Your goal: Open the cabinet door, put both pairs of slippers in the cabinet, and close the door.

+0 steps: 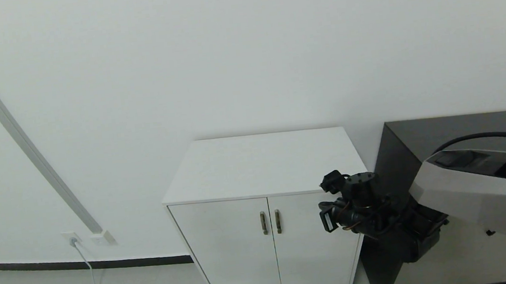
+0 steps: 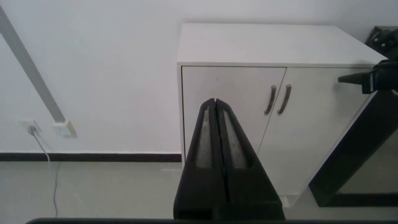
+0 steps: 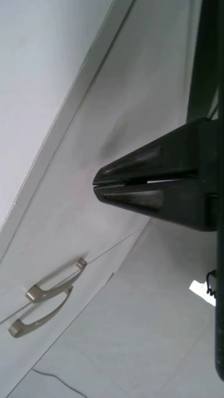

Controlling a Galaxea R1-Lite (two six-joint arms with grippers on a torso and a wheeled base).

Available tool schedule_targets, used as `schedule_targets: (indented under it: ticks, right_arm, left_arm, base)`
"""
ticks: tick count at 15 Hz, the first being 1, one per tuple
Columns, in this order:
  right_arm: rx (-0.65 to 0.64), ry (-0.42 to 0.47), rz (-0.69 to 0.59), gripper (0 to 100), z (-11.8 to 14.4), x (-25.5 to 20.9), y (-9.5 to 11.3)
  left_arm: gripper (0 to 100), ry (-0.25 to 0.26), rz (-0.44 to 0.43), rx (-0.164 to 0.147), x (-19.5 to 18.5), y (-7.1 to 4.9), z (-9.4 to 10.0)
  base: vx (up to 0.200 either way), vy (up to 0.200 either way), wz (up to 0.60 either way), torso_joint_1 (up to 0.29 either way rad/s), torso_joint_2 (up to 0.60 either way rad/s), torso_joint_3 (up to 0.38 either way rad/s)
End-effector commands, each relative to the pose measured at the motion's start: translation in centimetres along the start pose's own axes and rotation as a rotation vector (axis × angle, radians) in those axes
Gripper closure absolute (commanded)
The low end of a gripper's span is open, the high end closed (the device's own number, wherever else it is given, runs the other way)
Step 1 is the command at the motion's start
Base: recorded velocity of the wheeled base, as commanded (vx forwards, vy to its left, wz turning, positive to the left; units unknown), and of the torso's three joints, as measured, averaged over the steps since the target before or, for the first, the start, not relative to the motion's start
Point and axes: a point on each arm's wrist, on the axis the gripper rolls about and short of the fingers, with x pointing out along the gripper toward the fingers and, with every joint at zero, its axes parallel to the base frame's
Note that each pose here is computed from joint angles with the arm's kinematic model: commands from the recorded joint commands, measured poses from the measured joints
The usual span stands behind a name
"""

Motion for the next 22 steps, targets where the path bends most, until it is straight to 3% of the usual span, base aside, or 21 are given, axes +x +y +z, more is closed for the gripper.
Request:
schedule_targets:
  ticks: [1,6,11,16,22]
  right_arm:
    - [0.006,-0.023,-0.012,100,0.8,-2.0,-0.5]
    - [0.04,-0.083,-0.099,100,0.4,-8.0,-3.9]
    - [0.077,-0.082,-0.206,100,-1.4,-13.5,-6.8]
    - [0.122,-0.1,-0.374,100,-2.0,-20.4,-9.9]
    - [0.149,-0.147,-0.605,100,-2.5,-28.2,-12.0]
  left_arm:
    - [100,-0.001,0.0,0.0,0.0,0.0,0.0]
    - [100,0.0,0.0,0.0,0.0,0.0,0.0]
    - [100,-0.001,0.0,0.0,0.0,0.0,0.0]
    - [100,-0.001,0.0,0.0,0.0,0.0,0.0]
    - [100,-0.001,0.0,-0.002,0.0,0.0,0.0]
  base:
    - [0.0,0.0,0.0,0.0,0.0,0.0]
    - [0.0,0.0,0.0,0.0,0.0,0.0]
    - [0.0,0.0,0.0,0.0,0.0,0.0]
    - [0.0,0.0,0.0,0.0,0.0,0.0]
    - [0.0,0.0,0.0,0.0,0.0,0.0]
